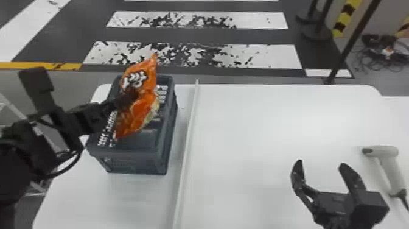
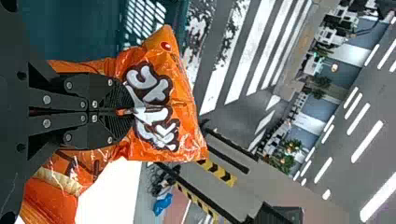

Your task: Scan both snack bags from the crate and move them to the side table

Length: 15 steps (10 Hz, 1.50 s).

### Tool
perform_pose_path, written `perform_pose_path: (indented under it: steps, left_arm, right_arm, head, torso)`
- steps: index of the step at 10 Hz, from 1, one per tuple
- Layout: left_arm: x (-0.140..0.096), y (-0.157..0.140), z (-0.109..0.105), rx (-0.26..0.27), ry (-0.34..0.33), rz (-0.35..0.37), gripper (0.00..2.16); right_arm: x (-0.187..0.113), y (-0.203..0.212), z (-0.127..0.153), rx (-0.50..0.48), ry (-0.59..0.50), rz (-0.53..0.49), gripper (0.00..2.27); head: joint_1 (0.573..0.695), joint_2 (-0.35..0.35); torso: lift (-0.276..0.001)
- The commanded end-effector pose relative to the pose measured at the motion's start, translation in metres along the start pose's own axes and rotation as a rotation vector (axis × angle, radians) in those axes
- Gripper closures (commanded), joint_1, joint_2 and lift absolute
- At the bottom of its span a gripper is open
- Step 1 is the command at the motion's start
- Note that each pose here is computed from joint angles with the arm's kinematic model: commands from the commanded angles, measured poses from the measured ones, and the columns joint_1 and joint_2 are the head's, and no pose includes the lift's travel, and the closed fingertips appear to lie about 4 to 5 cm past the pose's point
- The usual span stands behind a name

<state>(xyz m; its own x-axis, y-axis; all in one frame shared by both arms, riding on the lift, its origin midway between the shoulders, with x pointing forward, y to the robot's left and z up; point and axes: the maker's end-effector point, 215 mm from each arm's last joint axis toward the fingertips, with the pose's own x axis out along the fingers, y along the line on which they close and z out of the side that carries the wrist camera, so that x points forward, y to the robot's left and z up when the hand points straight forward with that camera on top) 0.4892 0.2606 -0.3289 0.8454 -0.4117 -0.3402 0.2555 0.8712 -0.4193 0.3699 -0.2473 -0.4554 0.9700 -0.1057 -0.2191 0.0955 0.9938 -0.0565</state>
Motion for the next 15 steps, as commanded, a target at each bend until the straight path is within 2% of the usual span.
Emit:
perform_pose_path:
  steps: [1, 3, 4, 5, 8, 9, 10, 11, 12, 13, 15]
  left_arm:
    - [-0.008, -0.041, 0.011, 0.009, -0.025, -0.068, 2.14]
    - [0.000, -0.103, 0.009, 0.006, -0.025, -0.159, 2.14]
    - [0.013, -0.131, 0.004, -0.001, -0.018, -0.200, 2.14]
    - [0.026, -0.158, -0.007, 0.018, 0.008, -0.233, 2.14]
    - [0.075, -0.204, -0.089, 0.097, 0.181, -0.259, 2.14]
    - [0.091, -0.215, -0.113, 0.155, 0.210, -0.249, 2.14]
    - [0.108, -0.228, -0.140, 0.206, 0.231, -0.246, 2.14]
    - [0.123, -0.237, -0.166, 0.222, 0.250, -0.255, 2.14]
    - [0.134, -0.247, -0.190, 0.264, 0.256, -0.261, 2.14]
    - [0.143, -0.253, -0.210, 0.301, 0.259, -0.261, 2.14]
    - [0.156, -0.263, -0.235, 0.335, 0.255, -0.280, 2.13]
  right_arm:
    - [0.000, -0.001, 0.003, 0.000, -0.006, -0.001, 0.06]
    - [-0.002, -0.006, 0.014, 0.008, -0.039, -0.023, 0.06]
    - [-0.004, -0.009, 0.024, 0.015, -0.067, -0.034, 0.06]
    - [-0.005, -0.013, 0.034, 0.023, -0.093, -0.045, 0.05]
    - [-0.008, -0.028, 0.051, 0.064, -0.138, -0.090, 0.05]
    - [-0.010, -0.034, 0.058, 0.078, -0.163, -0.119, 0.05]
    - [-0.013, -0.042, 0.065, 0.091, -0.192, -0.155, 0.05]
    - [-0.014, -0.047, 0.066, 0.091, -0.198, -0.174, 0.05]
    - [-0.014, -0.049, 0.068, 0.095, -0.206, -0.181, 0.05]
    - [-0.013, -0.051, 0.068, 0.095, -0.209, -0.188, 0.05]
    - [-0.012, -0.048, 0.066, 0.098, -0.207, -0.186, 0.05]
  head:
    - [0.695, 0.027]
    - [0.695, -0.034]
    - [0.695, -0.080]
    - [0.695, -0.105]
    - [0.695, -0.256]
    - [0.695, -0.281]
    - [0.695, -0.324]
    - [0.695, -0.350]
    - [0.695, -0.350]
    - [0.695, -0.350]
    - [0.695, -0.350]
  torso:
    - [-0.075]
    - [-0.075]
    - [-0.075]
    - [-0.075]
    - [-0.075]
    - [-0.075]
    - [-0.075]
    - [-0.075]
    - [-0.075]
    - [-0.075]
    - [-0.075]
